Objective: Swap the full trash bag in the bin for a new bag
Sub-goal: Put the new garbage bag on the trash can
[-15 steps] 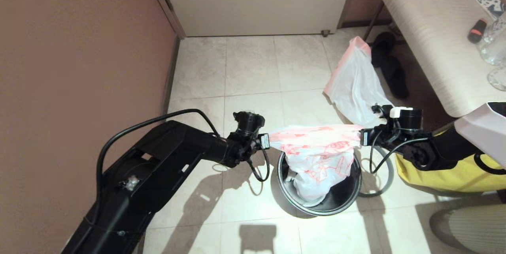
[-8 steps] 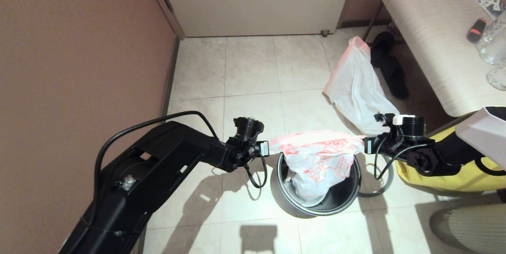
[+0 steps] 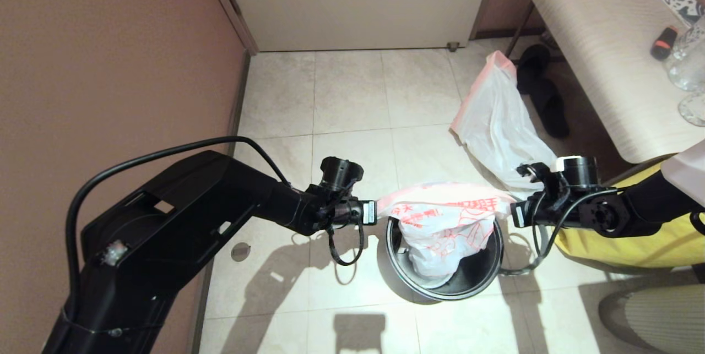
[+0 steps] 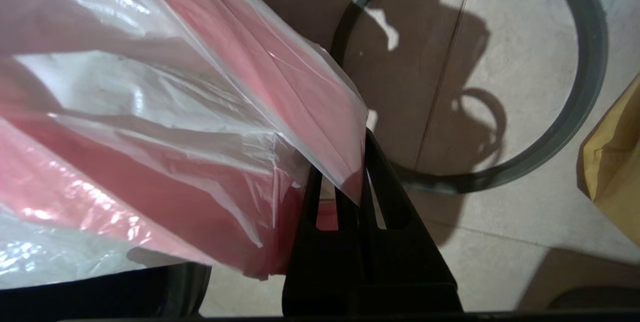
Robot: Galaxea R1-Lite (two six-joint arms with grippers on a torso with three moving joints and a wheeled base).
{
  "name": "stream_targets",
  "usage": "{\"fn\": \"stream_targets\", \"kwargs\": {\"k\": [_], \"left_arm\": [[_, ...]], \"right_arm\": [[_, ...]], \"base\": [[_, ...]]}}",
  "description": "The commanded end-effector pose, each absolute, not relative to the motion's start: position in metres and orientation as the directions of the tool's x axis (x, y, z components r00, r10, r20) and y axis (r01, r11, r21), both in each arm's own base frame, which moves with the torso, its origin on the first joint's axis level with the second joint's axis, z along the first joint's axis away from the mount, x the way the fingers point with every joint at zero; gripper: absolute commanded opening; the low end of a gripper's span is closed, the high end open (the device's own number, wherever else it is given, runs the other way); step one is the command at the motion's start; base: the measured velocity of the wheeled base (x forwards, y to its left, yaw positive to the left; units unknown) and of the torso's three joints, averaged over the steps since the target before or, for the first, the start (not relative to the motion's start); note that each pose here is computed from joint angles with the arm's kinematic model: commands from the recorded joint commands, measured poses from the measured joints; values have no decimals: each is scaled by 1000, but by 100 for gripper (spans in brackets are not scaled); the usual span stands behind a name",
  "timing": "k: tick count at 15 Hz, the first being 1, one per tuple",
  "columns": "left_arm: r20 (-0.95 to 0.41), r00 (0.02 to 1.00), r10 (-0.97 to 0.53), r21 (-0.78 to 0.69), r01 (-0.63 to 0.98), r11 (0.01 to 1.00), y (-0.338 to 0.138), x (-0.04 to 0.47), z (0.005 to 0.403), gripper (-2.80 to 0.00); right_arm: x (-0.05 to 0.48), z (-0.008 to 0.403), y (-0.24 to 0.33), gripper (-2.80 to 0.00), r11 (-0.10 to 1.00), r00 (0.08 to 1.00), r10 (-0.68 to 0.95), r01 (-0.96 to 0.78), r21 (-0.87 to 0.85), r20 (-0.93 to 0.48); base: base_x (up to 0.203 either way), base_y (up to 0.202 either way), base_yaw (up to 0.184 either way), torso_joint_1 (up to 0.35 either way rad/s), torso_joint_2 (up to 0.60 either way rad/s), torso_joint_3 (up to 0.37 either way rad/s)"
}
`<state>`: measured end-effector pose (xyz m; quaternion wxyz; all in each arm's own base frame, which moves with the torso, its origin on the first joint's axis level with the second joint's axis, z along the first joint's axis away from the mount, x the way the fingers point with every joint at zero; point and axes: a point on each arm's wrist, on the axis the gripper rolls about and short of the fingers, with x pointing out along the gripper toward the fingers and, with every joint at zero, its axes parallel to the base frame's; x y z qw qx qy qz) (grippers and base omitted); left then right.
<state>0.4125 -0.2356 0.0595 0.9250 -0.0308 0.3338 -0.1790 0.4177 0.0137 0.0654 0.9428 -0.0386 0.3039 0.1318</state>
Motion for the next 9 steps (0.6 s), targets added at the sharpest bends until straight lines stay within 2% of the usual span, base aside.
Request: {"fn": "stream_targets", "kwargs": {"k": [1, 6, 9], "left_arm": [[-611, 708, -353, -183, 308, 934, -233, 416, 61, -280], [-656, 676, -335, -182, 289, 940, -219, 425, 48, -280], [-699, 594, -397, -212, 358, 909, -205, 423, 51, -280]], "right_arm": [[415, 66, 13, -280, 958, 758, 227, -287, -1, -611], [412, 62, 8, -280, 947, 724, 244, -321, -2, -645], [406, 60, 2, -280, 935, 687, 235, -352, -32, -687]], "base": [[0, 0, 0, 0, 0, 0], [0, 0, 0, 0, 0, 0], [0, 0, 0, 0, 0, 0]]}}
